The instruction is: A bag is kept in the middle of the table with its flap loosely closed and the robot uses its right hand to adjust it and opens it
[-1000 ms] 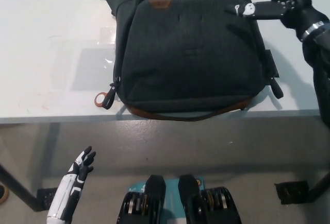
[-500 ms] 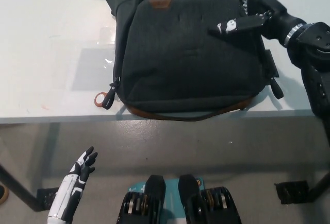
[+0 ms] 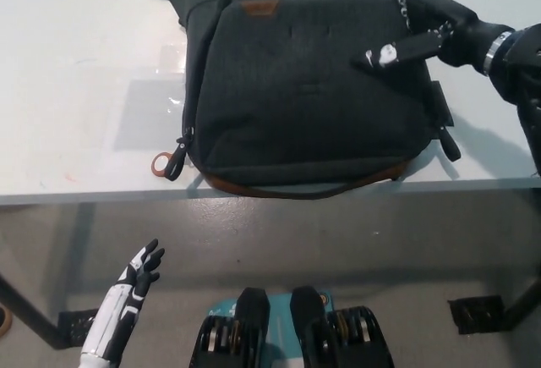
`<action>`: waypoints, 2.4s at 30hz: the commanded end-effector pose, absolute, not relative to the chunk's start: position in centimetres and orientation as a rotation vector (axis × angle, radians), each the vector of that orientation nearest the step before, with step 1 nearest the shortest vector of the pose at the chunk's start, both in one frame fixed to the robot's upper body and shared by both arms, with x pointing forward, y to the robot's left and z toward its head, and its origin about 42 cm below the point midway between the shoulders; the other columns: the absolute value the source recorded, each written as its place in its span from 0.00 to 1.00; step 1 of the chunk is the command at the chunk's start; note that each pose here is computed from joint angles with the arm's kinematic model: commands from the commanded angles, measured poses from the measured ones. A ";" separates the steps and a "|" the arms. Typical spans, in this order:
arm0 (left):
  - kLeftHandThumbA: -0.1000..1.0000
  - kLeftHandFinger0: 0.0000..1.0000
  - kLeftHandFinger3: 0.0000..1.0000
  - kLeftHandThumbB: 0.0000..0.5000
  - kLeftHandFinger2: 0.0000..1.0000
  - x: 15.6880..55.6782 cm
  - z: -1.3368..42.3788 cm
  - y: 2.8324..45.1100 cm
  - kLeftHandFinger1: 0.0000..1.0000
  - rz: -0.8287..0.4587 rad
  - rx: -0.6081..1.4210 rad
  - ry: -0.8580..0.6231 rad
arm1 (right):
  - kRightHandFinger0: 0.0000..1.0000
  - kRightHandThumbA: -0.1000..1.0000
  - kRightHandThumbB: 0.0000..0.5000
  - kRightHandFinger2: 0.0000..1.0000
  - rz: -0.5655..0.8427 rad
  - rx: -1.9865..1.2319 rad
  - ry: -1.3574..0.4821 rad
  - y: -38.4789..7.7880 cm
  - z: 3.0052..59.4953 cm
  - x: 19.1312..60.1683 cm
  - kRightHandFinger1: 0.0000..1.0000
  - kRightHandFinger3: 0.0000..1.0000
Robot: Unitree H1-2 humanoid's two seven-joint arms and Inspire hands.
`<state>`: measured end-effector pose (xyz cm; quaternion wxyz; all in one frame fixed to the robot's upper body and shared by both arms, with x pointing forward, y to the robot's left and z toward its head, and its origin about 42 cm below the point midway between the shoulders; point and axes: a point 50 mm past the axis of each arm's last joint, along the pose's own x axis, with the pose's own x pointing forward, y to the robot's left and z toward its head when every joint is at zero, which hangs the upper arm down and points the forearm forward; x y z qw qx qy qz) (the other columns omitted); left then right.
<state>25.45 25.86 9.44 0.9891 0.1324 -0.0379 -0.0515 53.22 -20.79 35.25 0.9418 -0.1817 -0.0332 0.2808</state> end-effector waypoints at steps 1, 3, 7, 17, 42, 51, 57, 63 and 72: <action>1.00 1.00 1.00 0.12 1.00 25.9 10.5 26.0 1.00 -0.129 0.292 -0.137 | 0.01 0.00 0.15 0.78 0.408 -0.347 -0.192 -20.4 37.8 52.9 0.49 0.90; 1.00 1.00 1.00 0.14 1.00 25.9 10.6 25.9 1.00 -0.129 0.297 -0.135 | 0.00 0.00 0.16 0.74 0.370 -0.296 -0.223 -20.4 37.7 52.7 0.47 0.85; 1.00 1.00 1.00 0.17 1.00 26.1 10.6 25.9 1.00 -0.130 0.309 -0.141 | 0.00 0.00 0.16 0.72 0.342 -0.223 -0.270 -20.6 37.6 51.8 0.46 0.76; 1.00 1.00 1.00 0.17 1.00 26.7 10.8 25.9 1.00 -0.133 0.304 -0.152 | 0.14 0.00 0.20 0.74 0.340 -0.317 -0.474 -19.9 37.9 42.5 0.54 0.72; 1.00 1.00 1.00 0.13 1.00 28.3 12.0 26.1 1.00 -0.141 0.316 -0.179 | 1.00 0.79 0.32 1.00 0.581 -0.318 0.000 -22.4 15.1 29.7 1.00 1.00; 0.98 1.00 1.00 0.11 1.00 28.8 12.0 26.0 1.00 -0.144 0.311 -0.181 | 1.00 0.92 0.42 1.00 0.607 -0.417 0.025 -22.7 12.1 29.3 1.00 1.00; 0.98 1.00 1.00 0.11 1.00 29.5 12.7 26.0 1.00 -0.146 0.324 -0.194 | 1.00 1.00 0.42 1.00 0.595 -0.422 0.046 -22.8 11.9 31.3 1.00 1.00; 0.97 1.00 1.00 0.13 1.00 30.0 12.9 26.0 1.00 -0.151 0.317 -0.196 | 1.00 1.00 0.20 1.00 0.492 -0.509 0.097 -24.1 11.6 33.5 1.00 1.00; 0.94 1.00 1.00 0.08 1.00 30.5 13.6 25.8 1.00 -0.160 0.325 -0.210 | 1.00 1.00 0.32 1.00 0.155 -0.405 0.249 -27.6 10.5 33.9 1.00 1.00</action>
